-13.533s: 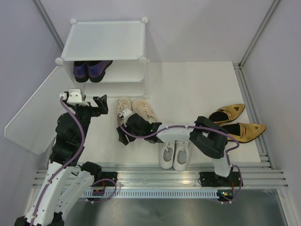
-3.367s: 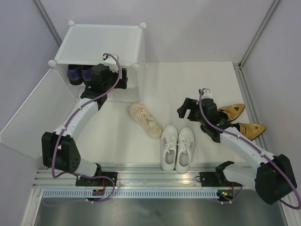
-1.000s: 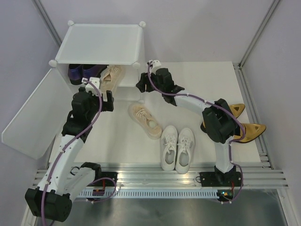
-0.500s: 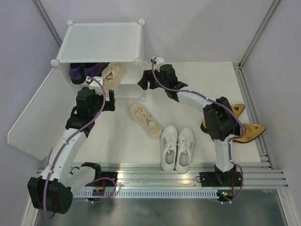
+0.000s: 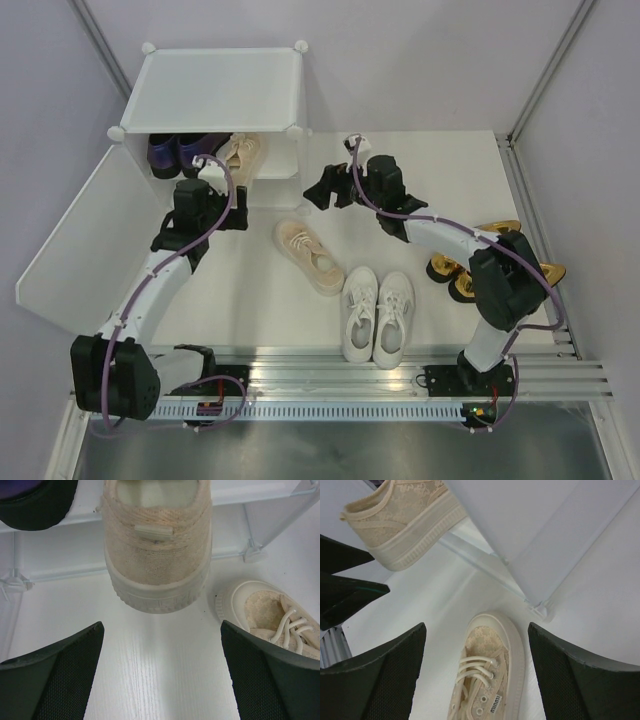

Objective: Place and organize the shoes in the shoe cabinet
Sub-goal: Place the shoe in the shoe cabinet.

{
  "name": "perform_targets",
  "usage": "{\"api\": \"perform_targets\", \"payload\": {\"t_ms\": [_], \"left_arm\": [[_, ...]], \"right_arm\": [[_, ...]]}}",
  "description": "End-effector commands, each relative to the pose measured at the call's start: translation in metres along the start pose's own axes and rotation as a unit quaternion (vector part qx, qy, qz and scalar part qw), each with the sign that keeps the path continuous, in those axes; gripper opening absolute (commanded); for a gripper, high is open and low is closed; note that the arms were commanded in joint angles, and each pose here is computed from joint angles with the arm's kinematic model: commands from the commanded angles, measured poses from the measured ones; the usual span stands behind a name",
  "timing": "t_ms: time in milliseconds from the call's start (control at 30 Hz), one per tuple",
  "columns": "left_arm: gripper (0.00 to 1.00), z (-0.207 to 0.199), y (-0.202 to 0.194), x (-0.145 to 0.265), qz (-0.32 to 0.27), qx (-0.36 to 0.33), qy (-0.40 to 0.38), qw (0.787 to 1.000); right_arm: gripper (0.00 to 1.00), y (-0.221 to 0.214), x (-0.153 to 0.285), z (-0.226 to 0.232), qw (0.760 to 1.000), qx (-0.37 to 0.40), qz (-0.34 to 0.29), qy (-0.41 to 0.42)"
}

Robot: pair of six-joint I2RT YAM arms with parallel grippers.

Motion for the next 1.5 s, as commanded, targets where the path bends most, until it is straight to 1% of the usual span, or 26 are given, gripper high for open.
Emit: {"api": "perform_targets", "payload": {"t_ms": [0,133,333,367,500,667,767,800,867,900,967,1000,1033,1067,1100,1167,1267,1467], "left_arm": [[0.99,-0.007,0.034,-0.006,-0.052,0.011,-0.009,0.999],[0.99,-0.012,0.045,-0.012,-0.076,0.012,-0.022,0.997],[0.94,-0.009,0.04,-0.03,-0.072,0.01,-0.017,0.997],[0.93,-0.008,0.038,-0.034,-0.065,-0.003,-0.018,0.998],[0.91,-0.013,0.044,-0.039,-0.079,-0.003,-0.036,0.996],[0.83,-0.014,0.053,-0.041,-0.087,-0.003,-0.035,0.996],[0.67,-0.015,0.054,-0.039,-0.09,0.0,-0.037,0.995],[0.56,-0.014,0.053,-0.039,-0.089,0.001,-0.034,0.995],[0.45,-0.014,0.053,-0.037,-0.091,0.004,-0.034,0.995],[0.35,-0.014,0.052,-0.037,-0.091,0.004,-0.033,0.995],[0.28,-0.015,0.055,-0.033,-0.097,0.003,-0.034,0.995],[0.22,-0.015,0.056,-0.032,-0.1,0.004,-0.034,0.994],[0.19,-0.015,0.059,-0.029,-0.107,0.004,-0.036,0.994],[0.12,-0.017,0.061,-0.029,-0.111,0.017,-0.037,0.993],[0.09,-0.017,0.063,-0.028,-0.115,0.018,-0.038,0.992],[0.02,-0.02,0.07,-0.028,-0.128,0.026,-0.043,0.991],[0.02,-0.023,0.081,-0.029,-0.146,0.034,-0.05,0.987],[0.02,-0.031,0.096,-0.042,-0.158,0.046,-0.068,0.984]], "right_arm": [[0.86,0.017,0.017,0.016,0.998,-0.008,-0.052,0.034],[0.86,0.009,0.029,0.017,0.999,-0.006,-0.045,0.025],[0.85,-0.003,0.053,0.02,0.999,-0.008,-0.033,0.012],[0.85,-0.006,0.059,0.022,0.999,-0.009,-0.031,0.011],[0.85,-0.015,0.071,0.023,1.0,-0.007,-0.025,0.002],[0.84,-0.024,0.082,0.022,1.0,-0.003,-0.005,-0.014],[0.83,-0.024,0.087,0.022,1.0,-0.003,-0.003,-0.02],[0.83,-0.024,0.088,0.022,1.0,-0.001,-0.003,-0.021],[0.83,-0.022,0.091,0.021,1.0,0.003,0.0,-0.028],[0.83,-0.023,0.092,0.021,0.999,0.004,0.002,-0.032],[0.82,-0.023,0.094,0.022,0.999,0.004,0.003,-0.031],[0.82,-0.023,0.096,0.023,1.0,0.004,0.004,-0.029],[0.82,-0.023,0.097,0.023,1.0,0.002,0.003,-0.03],[0.82,-0.024,0.097,0.023,1.0,-0.001,0.004,-0.028],[0.81,-0.025,0.098,0.024,1.0,-0.001,0.004,-0.028],[0.81,-0.026,0.099,0.025,1.0,-0.004,0.006,-0.026],[0.8,-0.029,0.098,0.025,1.0,-0.009,0.009,-0.022],[0.79,-0.034,0.098,0.027,1.0,-0.018,0.017,-0.015]]}}
Point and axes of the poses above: each gripper's point midway between its finger pads, its own x axis back along the fingers, its own z axis along the line the jaws close on, y = z × x, the point moved 7 cm from there along x, back along the fingers, and after that the axes turned 14 degrees about x, right-handed, at the moved point
